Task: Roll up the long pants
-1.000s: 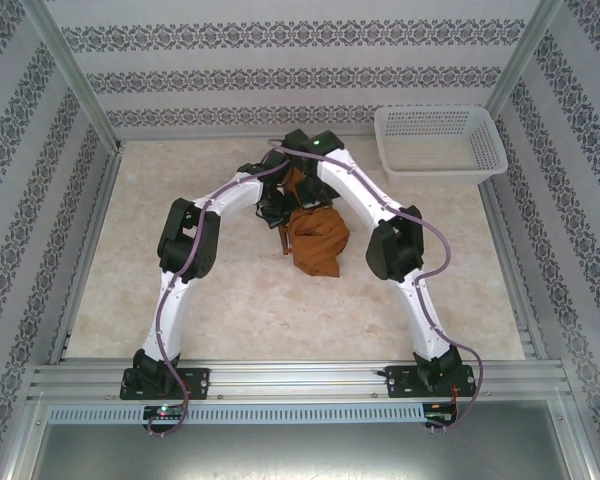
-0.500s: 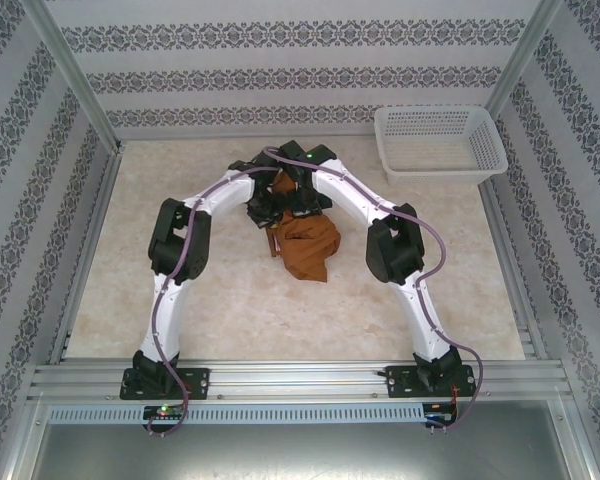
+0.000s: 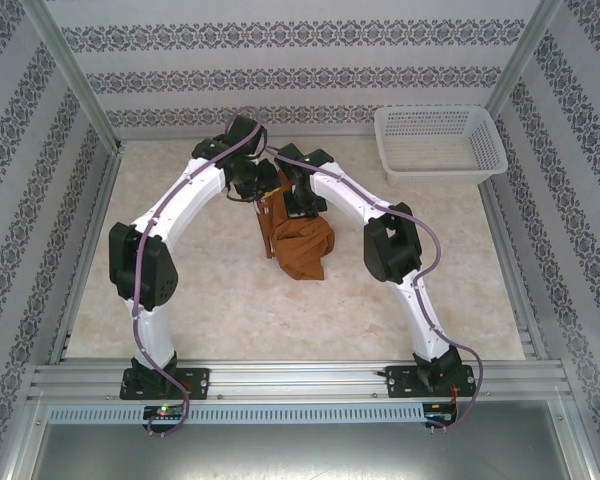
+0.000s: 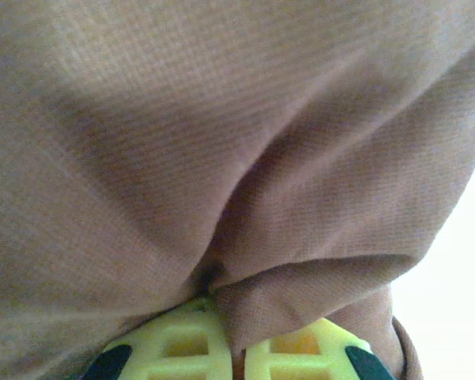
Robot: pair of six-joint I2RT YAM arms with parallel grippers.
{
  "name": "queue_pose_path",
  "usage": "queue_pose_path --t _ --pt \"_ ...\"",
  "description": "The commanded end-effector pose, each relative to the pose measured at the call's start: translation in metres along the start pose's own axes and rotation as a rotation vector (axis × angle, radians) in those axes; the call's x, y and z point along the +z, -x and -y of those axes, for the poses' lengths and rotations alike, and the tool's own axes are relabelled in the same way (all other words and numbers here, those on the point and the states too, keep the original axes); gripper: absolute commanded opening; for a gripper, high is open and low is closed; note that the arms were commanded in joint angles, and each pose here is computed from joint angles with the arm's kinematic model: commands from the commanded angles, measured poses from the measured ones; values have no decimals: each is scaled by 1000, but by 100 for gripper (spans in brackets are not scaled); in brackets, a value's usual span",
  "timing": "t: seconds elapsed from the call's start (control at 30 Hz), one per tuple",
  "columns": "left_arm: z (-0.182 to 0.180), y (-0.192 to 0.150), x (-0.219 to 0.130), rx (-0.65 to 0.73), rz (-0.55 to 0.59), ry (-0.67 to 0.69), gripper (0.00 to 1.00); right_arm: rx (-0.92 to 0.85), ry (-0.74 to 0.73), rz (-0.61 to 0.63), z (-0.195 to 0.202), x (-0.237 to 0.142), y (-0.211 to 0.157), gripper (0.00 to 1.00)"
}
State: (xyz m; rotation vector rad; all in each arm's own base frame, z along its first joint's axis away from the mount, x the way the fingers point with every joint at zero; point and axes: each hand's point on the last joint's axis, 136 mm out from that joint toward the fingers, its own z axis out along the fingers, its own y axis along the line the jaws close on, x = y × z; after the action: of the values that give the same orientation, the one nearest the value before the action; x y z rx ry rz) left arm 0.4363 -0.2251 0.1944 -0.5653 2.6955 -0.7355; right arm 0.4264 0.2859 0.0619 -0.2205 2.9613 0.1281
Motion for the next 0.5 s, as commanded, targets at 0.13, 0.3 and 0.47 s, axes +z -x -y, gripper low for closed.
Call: queue_pose_path --t 0.13,0.3,0.47 --pt "-1 -8 60 -33 -88 -16 6 12 109 -199 -28 56 -54 0" --pt "-8 -19 56 -24 -74 33 0 49 174 -210 -19 47 -44 0" --pt "-32 -23 48 -42 -20 88 0 68 248 -223 -21 41 -37 0"
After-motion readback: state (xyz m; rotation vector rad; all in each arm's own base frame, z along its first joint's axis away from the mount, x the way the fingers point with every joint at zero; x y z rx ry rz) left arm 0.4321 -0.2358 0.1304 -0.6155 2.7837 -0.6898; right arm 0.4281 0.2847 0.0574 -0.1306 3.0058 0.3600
